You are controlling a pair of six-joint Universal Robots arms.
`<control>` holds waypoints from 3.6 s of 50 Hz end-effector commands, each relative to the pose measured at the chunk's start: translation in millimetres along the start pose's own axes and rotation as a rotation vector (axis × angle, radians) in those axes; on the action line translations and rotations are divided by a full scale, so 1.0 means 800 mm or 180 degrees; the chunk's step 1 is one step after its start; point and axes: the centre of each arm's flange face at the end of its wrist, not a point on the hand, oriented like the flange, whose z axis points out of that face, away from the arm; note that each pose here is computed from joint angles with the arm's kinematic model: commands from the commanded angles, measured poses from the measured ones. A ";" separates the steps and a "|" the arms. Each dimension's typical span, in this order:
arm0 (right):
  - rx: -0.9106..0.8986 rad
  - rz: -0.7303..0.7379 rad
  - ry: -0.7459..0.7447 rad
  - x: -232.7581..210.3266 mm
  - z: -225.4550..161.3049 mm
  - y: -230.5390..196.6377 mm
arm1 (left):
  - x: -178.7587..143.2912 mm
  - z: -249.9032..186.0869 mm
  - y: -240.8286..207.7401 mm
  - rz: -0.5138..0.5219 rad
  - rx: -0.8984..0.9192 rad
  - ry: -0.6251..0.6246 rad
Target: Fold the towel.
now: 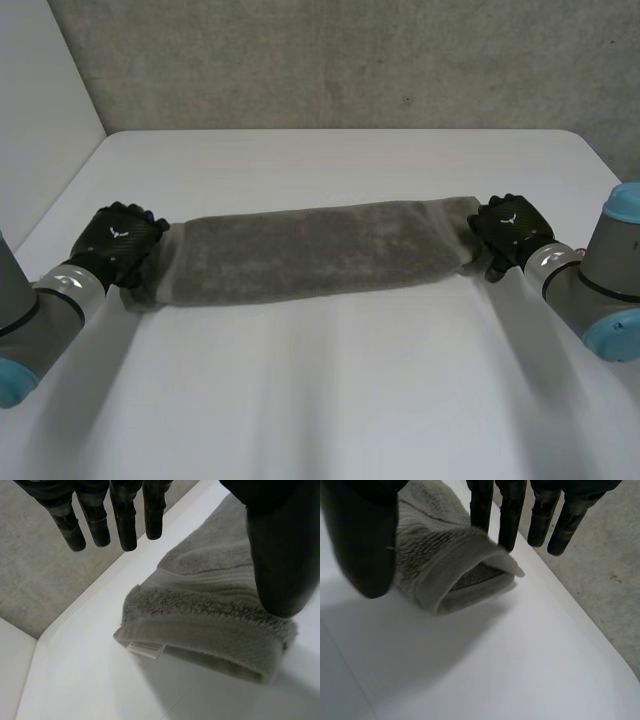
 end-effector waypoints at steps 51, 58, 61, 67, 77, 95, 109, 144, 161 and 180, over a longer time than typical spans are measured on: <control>-0.0210 -0.0488 0.0268 0.117 -0.052 0.063 | 0.038 -0.018 0.011 -0.0266 -0.0236 0.0272; -0.0298 -0.0641 0.0397 0.155 -0.066 0.085 | 0.034 -0.021 0.006 -0.0264 -0.0210 0.0241; -0.0199 -0.0915 0.0606 0.192 -0.072 0.071 | 0.026 -0.025 -0.006 -0.0246 -0.0125 0.0188; 0.0217 -0.1299 0.0794 0.208 -0.068 -0.001 | 0.011 -0.032 -0.041 -0.0160 0.0152 0.0062; 0.1389 -0.1666 -0.0020 0.026 -0.057 -0.155 | 0.014 -0.027 -0.080 -0.0210 0.0489 0.0069; 0.2233 -0.1221 -0.0836 -0.229 -0.046 -0.212 | 0.004 -0.021 -0.088 -0.0398 0.0530 -0.0072; 0.1811 -0.0837 -0.0835 -0.216 -0.057 -0.204 | 0.014 -0.019 -0.101 -0.0370 0.0649 -0.0011; 0.0153 0.0968 -0.0652 -0.095 -0.096 -0.035 | 0.149 -0.021 -0.106 -0.0647 0.0580 0.0684; 0.0290 0.1256 -0.0698 -0.108 -0.084 -0.048 | 0.153 -0.024 -0.100 -0.0665 0.0528 0.0708; 0.0249 0.1329 -0.0190 -0.035 -0.101 -0.028 | 0.153 -0.027 -0.098 -0.0670 0.0498 0.0699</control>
